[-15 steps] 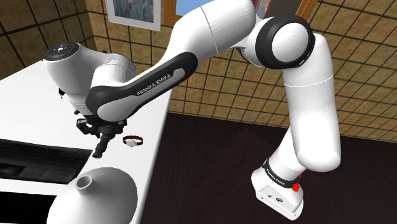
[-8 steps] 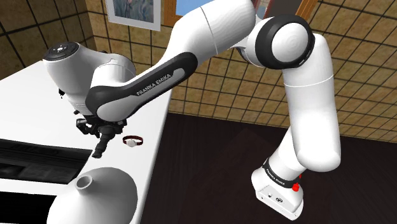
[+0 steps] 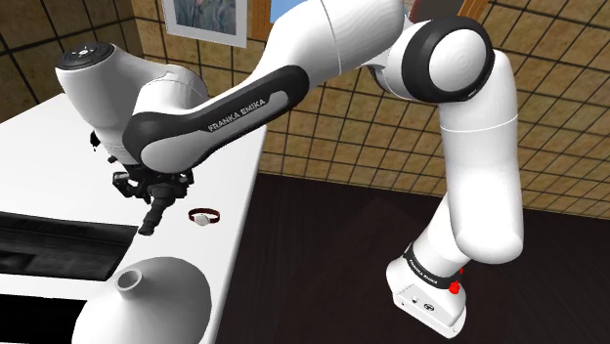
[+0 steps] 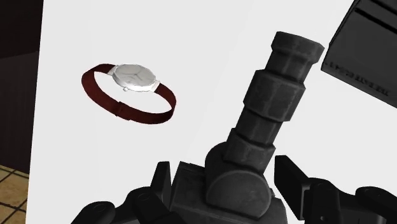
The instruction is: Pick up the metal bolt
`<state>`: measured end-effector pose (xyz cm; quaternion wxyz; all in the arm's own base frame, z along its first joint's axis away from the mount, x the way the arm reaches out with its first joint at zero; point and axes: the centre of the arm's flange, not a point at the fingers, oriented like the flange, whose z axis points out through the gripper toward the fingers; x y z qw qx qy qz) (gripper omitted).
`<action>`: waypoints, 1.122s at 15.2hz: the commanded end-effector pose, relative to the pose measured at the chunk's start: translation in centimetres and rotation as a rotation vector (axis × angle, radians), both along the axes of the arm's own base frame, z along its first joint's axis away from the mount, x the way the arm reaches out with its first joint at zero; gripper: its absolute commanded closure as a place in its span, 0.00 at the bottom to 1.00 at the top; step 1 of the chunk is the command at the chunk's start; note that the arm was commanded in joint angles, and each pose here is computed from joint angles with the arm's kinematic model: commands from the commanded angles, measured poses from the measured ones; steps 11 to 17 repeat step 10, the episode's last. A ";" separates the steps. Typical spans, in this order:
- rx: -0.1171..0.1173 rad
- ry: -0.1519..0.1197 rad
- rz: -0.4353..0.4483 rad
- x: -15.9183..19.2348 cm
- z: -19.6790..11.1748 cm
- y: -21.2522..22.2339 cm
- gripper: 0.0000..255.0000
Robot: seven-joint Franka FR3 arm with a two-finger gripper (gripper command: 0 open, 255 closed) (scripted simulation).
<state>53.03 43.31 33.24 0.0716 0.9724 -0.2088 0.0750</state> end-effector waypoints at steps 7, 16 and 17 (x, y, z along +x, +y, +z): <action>0.000 0.000 0.000 0.0 4.2 0.0 1.00; 0.000 0.000 0.000 0.0 4.8 0.0 1.00; 0.000 0.000 0.000 0.0 4.8 0.0 1.00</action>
